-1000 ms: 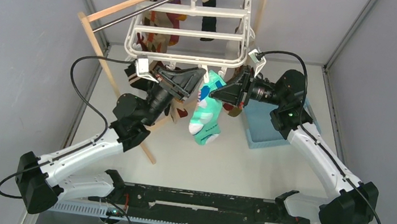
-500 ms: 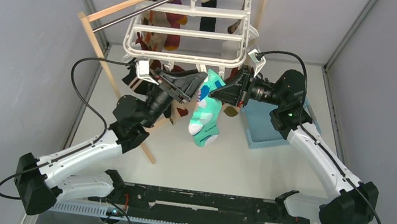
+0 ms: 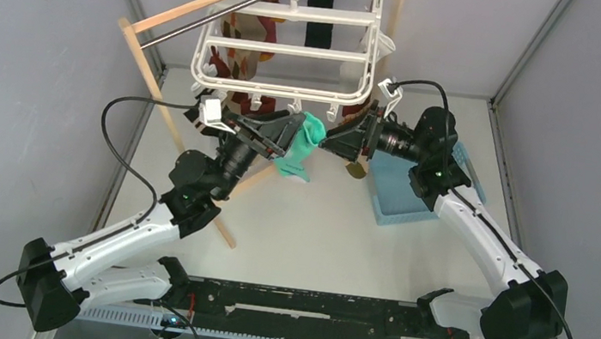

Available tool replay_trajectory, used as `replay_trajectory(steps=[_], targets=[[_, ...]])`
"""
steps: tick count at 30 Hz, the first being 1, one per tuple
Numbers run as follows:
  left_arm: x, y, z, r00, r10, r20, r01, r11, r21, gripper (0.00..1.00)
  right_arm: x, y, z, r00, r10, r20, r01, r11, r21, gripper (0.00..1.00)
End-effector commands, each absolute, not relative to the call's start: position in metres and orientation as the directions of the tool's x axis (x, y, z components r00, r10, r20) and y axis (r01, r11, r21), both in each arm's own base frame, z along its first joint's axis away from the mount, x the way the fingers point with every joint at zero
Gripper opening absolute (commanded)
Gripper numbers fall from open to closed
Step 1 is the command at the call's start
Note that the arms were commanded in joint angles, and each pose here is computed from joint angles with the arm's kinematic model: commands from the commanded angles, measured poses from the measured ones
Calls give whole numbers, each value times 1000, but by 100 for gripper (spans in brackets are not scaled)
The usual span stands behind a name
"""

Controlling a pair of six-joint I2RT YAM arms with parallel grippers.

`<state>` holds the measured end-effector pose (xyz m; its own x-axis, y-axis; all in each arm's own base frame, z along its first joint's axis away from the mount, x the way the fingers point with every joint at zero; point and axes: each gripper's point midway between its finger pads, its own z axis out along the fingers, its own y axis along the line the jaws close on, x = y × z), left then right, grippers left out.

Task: Clip the socks to the hanger
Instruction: Clamp the sock onto the hanger.

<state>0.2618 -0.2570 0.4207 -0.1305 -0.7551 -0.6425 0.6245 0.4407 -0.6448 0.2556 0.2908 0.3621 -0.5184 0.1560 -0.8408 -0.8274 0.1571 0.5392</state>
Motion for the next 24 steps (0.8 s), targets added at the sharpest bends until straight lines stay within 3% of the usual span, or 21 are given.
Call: replay_trajectory(steps=[1, 7, 9, 14, 18, 24], targets=[[263, -236, 408, -79, -760, -645, 572, 495, -654, 75, 292, 263, 331, -511, 219, -831, -748, 364, 555, 70], [267, -227, 395, -67, -738, -671, 525, 546, -653, 75, 351, 194, 274, -496, 352, -794, -482, 649, 589, 66], [267, -225, 391, -65, -733, -677, 514, 557, -652, 75, 365, 165, 249, -489, 438, -754, -367, 681, 634, 51], [268, -221, 379, -67, -714, -697, 487, 586, -648, 76, 382, 109, 191, -486, 613, -623, -149, 644, 750, 3], [270, -220, 348, -97, -692, -715, 448, 611, -652, 76, 393, 84, 133, -524, 635, -568, 3, 668, 744, 0], [265, -219, 336, -118, -649, -752, 446, 642, -624, 78, 403, 93, 81, -588, 666, -459, 82, 614, 785, 0]])
